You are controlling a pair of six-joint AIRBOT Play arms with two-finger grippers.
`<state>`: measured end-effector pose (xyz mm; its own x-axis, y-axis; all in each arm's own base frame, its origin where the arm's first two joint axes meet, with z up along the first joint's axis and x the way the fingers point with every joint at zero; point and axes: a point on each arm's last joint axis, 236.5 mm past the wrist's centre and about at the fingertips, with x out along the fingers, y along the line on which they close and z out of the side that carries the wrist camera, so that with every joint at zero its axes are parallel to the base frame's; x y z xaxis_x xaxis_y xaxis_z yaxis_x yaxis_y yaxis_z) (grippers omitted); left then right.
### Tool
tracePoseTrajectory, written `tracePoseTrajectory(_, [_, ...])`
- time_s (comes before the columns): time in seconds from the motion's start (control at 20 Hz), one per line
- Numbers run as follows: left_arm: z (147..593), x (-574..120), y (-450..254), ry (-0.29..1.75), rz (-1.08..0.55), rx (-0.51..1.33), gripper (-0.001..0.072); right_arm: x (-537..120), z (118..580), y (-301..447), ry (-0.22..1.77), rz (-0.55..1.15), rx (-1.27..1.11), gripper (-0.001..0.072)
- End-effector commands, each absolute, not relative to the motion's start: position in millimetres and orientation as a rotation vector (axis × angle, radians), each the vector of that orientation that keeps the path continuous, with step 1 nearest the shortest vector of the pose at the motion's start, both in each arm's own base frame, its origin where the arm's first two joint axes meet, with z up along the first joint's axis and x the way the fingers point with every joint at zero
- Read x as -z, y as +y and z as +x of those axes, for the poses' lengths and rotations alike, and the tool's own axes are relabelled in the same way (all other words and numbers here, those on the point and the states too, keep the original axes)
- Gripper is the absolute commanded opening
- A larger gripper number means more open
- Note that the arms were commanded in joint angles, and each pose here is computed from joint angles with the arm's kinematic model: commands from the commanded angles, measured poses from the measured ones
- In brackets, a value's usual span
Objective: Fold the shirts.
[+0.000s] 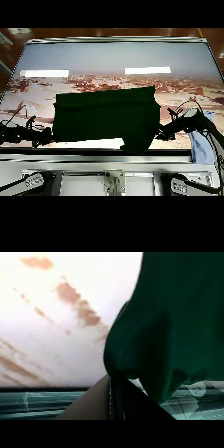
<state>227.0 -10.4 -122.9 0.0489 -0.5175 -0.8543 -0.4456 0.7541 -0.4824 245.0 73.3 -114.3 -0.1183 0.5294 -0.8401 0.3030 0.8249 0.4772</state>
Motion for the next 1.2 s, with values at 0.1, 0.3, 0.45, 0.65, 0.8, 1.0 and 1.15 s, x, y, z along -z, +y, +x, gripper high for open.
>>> tracePoseTrajectory(0.1, [229.7, 119.3, -12.0, 1.556, -0.772, 0.107, 0.0035, 121.6, 250.1, 88.7, 1.698, 0.620, -0.198, 0.0064])
tracePoseTrajectory(0.3, [253.3, 100.6, 0.2, 1.470, -0.693, 0.134, 0.0034, 93.5, 260.6, 95.4, 1.675, 0.602, -0.322, 0.0063])
tracePoseTrajectory(0.45, [293.2, 60.0, 18.7, 1.326, -0.624, 0.126, 0.0035, 46.2, 313.3, 100.4, 1.499, 0.631, -0.347, 0.0062])
tracePoseTrajectory(0.65, [344.4, 8.7, 26.5, 1.156, -0.637, 0.149, 0.0035, -16.2, 392.0, 91.2, 1.232, 0.639, -0.313, 0.0061])
tracePoseTrajectory(0.8, [376.1, -1.6, 26.0, 1.103, -0.638, 0.166, 0.0034, -43.2, 445.1, 80.9, 1.080, 0.647, -0.275, 0.0061])
tracePoseTrajectory(1.0, [427.5, 4.8, 36.2, 1.070, -0.676, 0.120, 0.0034, -31.0, 500.6, 68.7, 1.029, 0.677, -0.229, 0.0061])
tracePoseTrajectory(1.15, [461.3, 16.9, 37.0, 1.082, -0.678, 0.132, 0.0035, -11.8, 535.7, 65.9, 1.003, 0.745, -0.204, 0.0061])
